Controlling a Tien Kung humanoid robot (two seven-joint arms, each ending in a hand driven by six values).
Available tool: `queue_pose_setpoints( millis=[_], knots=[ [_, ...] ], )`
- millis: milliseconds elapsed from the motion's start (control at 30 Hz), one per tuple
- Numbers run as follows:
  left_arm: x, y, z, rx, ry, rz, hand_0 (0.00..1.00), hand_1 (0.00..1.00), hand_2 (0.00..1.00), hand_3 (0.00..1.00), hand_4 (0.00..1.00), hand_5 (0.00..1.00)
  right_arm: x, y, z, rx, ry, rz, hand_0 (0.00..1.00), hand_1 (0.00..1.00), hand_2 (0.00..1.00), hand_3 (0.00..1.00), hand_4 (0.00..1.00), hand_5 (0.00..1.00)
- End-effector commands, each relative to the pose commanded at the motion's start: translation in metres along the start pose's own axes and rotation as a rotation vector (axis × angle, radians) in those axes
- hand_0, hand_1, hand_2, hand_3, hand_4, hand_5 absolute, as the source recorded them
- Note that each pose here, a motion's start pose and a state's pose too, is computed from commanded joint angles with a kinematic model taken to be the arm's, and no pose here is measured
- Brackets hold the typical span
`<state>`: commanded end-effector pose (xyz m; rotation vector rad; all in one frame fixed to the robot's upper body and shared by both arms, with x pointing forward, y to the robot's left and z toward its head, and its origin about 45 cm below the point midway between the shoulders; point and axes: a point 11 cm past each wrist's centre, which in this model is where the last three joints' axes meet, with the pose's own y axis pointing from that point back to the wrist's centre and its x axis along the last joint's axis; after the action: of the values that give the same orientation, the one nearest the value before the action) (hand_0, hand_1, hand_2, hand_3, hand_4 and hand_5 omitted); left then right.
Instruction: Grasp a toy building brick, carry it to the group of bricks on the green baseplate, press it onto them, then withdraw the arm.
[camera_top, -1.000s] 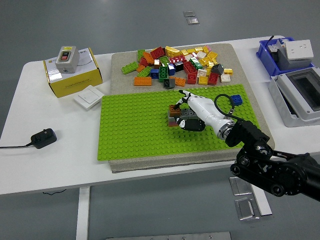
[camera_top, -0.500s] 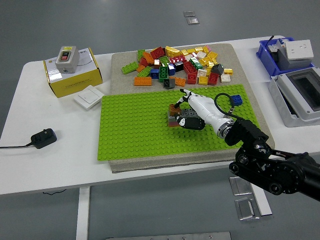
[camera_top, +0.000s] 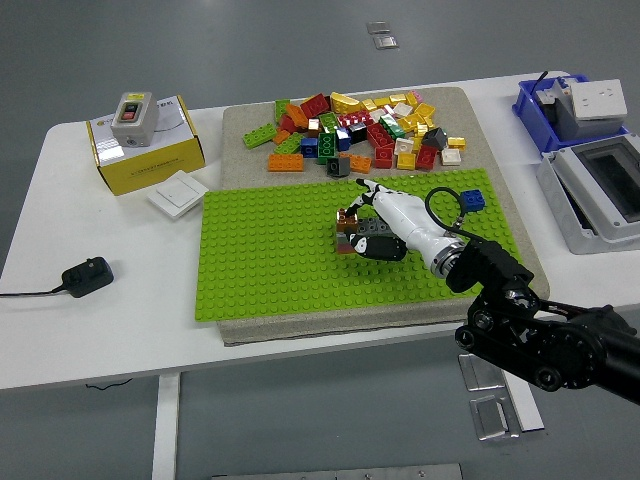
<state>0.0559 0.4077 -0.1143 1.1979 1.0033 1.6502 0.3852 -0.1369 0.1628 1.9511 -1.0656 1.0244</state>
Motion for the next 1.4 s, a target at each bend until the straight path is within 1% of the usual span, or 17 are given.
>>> queue_pose_setpoints(
  millis=[933,1400],
  knots=[
    [-0.0014,0.0001,-0.0011,0.001,0.001,-0.003,0.661,0.66,0.571,0.592,0.164,0.678,-0.0042,0.0047,0.002,0.007,0.013,-0.013,0.886,0.93,0.998,0.649,0.56,0.468],
    [-0.0005,0.0002,-0.0035,0.006,-0.003,-0.003,0.661,0.66,0.571,0.591,0.165,0.678,-0.0082,0.0016,0.0017,0.005,0.033,-0.036,0.885,0.926,0.998,0.648,0.559,0.467]
  ],
)
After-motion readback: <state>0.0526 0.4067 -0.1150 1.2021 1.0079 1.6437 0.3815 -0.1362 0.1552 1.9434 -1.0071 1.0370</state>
